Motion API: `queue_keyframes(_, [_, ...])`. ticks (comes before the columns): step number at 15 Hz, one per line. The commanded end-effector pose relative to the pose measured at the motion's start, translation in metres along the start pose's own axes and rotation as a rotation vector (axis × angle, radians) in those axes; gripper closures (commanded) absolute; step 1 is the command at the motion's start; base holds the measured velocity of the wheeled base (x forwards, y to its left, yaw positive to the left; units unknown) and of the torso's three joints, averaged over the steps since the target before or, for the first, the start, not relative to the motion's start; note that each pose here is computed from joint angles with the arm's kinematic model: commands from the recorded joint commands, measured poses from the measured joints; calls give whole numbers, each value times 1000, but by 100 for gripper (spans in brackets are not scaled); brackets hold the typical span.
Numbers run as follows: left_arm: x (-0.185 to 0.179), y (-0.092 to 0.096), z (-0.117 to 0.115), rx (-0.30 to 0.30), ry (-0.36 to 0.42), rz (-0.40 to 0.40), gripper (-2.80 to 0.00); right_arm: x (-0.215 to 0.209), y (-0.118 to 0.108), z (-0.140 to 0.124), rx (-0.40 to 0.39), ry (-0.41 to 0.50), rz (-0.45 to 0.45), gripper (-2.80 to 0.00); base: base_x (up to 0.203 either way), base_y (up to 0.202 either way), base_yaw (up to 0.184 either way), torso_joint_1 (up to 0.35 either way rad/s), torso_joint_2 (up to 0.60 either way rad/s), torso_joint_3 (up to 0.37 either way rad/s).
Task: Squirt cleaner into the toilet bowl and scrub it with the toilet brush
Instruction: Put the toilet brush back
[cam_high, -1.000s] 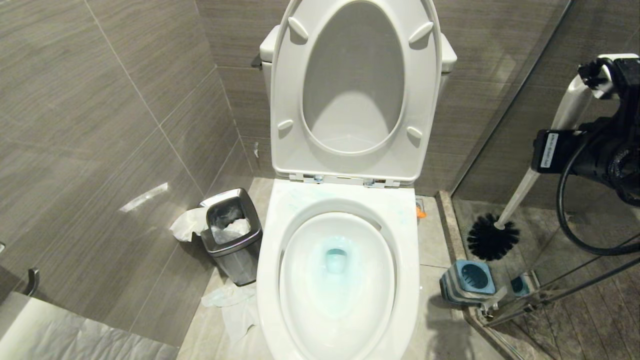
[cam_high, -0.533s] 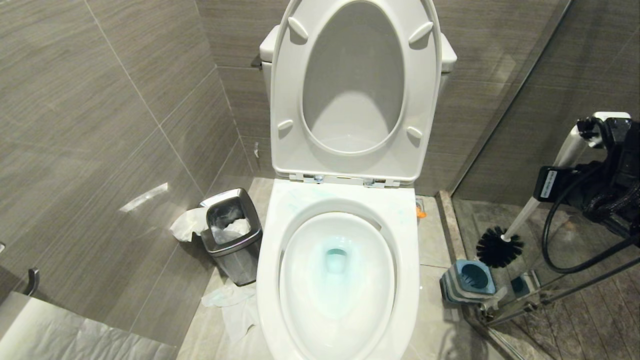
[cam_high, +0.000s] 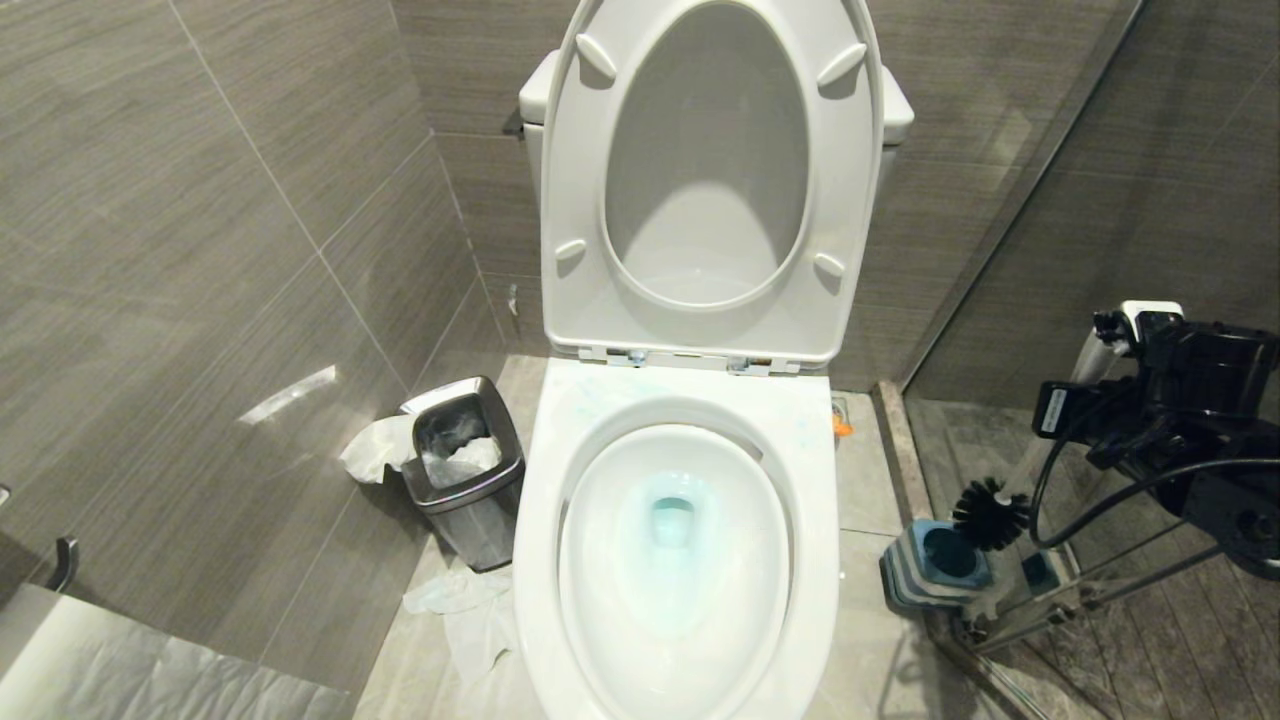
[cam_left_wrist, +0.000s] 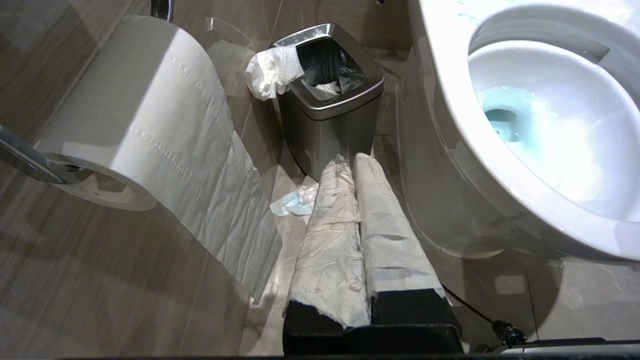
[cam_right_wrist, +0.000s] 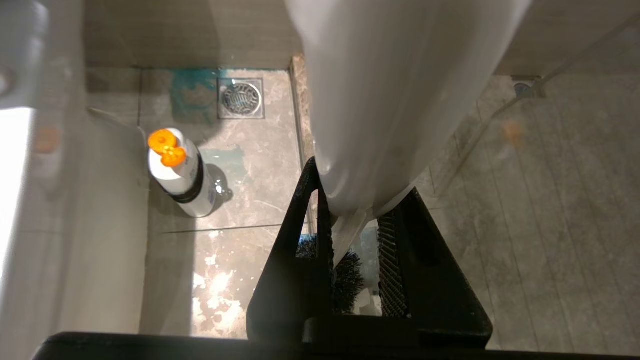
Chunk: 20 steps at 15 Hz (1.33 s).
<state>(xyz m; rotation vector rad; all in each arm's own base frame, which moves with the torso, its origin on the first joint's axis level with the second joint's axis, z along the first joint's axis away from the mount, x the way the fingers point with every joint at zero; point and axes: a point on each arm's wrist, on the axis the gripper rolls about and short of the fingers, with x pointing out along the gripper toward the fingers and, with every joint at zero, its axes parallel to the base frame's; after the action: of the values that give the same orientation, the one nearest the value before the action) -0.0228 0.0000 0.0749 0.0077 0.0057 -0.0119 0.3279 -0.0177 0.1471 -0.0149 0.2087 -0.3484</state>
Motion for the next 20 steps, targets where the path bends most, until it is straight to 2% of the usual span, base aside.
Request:
queue_keyframes(1, [0,0,0,0,2,0,0,19,4,-24,-17,53,-8,0,0,0,0,0,0,0])
queue_keyframes(6, [0,0,0,0,2,0,0,42,10,-46,-23,71,-10,0,0,0,0,0,0,0])
queue_keyframes(15, [0,0,0,0,2,0,0,78,6,-81,-17,72,-46,0,0,0,0,0,0,0])
queue_keyframes(20, [0,0,0,0,2,0,0,86,8,-95,-15,55,-17,0,0,0,0,0,0,0])
